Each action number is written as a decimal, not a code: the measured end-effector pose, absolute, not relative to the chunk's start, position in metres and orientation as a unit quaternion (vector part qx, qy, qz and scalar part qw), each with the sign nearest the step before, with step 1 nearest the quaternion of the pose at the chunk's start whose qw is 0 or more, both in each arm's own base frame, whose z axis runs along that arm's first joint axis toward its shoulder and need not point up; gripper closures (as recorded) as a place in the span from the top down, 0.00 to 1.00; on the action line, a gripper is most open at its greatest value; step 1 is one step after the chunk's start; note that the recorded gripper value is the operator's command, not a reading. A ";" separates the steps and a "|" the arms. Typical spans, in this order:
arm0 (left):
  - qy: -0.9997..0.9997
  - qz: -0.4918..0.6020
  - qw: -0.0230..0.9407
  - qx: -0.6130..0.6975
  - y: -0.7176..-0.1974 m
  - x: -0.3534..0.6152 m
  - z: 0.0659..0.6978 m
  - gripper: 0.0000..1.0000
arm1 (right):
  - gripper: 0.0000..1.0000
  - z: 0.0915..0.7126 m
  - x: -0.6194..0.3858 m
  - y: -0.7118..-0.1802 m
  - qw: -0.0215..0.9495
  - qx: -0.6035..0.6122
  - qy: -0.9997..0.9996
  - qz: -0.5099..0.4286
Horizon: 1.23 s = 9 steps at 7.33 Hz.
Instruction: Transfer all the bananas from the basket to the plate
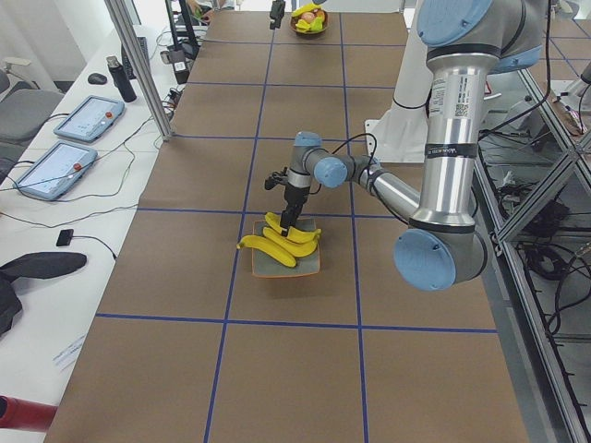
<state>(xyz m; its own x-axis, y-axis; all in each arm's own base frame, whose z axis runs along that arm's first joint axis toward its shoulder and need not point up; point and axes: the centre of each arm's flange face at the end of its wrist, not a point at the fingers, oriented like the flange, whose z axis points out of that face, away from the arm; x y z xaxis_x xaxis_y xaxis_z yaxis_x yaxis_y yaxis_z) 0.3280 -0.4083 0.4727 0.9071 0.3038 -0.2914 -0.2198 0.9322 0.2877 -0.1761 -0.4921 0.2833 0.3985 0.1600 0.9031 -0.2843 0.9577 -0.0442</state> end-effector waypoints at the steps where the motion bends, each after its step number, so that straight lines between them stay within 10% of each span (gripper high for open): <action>1: 0.170 0.139 0.967 0.127 -0.408 0.327 0.470 0.99 | 1.00 0.283 -0.176 -0.492 0.834 0.059 -0.532 0.133; 9: 0.324 0.055 0.935 0.135 -0.441 0.301 0.338 0.99 | 1.00 0.344 -0.112 -0.491 0.852 0.080 -0.495 0.151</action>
<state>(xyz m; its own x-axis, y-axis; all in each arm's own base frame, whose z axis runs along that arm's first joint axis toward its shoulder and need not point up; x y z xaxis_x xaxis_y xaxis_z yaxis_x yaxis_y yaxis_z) 0.3009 -0.4411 0.3378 0.7840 0.1907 -0.5908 -0.0162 0.9576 0.2876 -0.1120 -0.4905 0.3435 0.4644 0.1776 0.8676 -0.3369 0.9415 -0.0124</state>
